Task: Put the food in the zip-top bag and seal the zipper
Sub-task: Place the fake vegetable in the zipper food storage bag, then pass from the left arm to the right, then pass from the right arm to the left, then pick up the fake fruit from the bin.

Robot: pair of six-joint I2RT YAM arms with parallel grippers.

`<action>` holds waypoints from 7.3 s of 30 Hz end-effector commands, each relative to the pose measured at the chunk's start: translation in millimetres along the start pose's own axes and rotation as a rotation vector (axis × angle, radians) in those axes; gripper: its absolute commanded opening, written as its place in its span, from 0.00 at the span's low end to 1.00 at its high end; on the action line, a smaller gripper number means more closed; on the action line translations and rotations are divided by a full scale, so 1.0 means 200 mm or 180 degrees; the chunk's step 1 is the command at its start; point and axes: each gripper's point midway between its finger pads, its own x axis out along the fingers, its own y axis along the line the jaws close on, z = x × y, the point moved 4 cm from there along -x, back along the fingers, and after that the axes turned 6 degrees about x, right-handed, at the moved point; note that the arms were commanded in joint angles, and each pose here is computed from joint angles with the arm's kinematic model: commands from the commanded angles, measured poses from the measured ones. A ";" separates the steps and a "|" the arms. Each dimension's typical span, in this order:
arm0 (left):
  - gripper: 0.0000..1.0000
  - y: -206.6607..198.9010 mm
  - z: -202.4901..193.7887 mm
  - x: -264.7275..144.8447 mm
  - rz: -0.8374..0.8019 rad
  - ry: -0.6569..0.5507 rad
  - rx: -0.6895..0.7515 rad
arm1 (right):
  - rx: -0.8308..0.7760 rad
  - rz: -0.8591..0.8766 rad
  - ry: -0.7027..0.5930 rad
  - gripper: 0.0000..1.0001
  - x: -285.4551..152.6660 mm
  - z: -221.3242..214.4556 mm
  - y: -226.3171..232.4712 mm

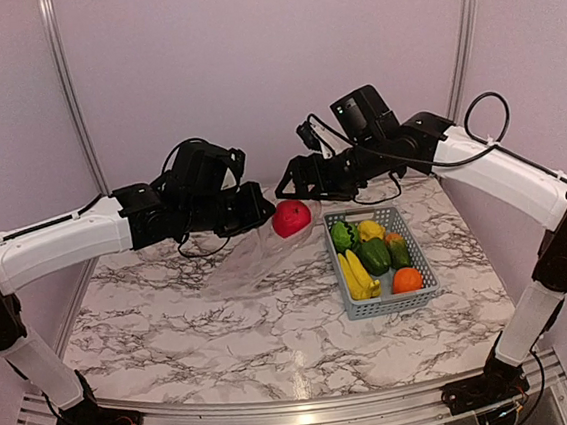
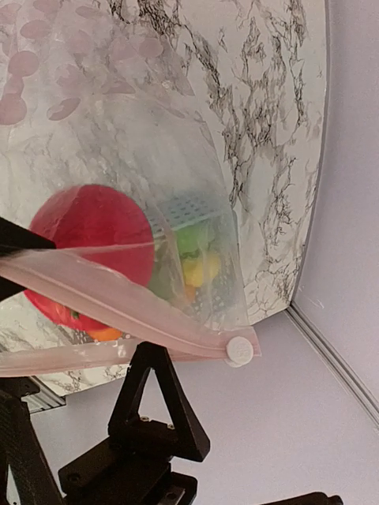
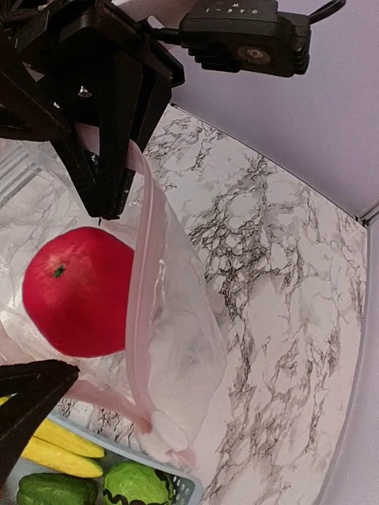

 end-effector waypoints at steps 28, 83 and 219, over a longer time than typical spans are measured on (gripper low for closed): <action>0.00 0.41 0.10 -0.44 0.1450 0.0512 0.1160 | 0.0077 -0.0890 -0.0596 0.98 -0.45 0.13 -0.39; 0.18 0.23 -0.08 -0.02 0.0830 0.0547 0.0487 | 0.0484 0.0233 0.0359 0.03 0.34 0.05 -0.01; 0.00 0.25 0.07 -0.05 0.0434 0.0517 0.0633 | 0.0022 0.1078 -0.0376 0.56 0.01 0.19 0.17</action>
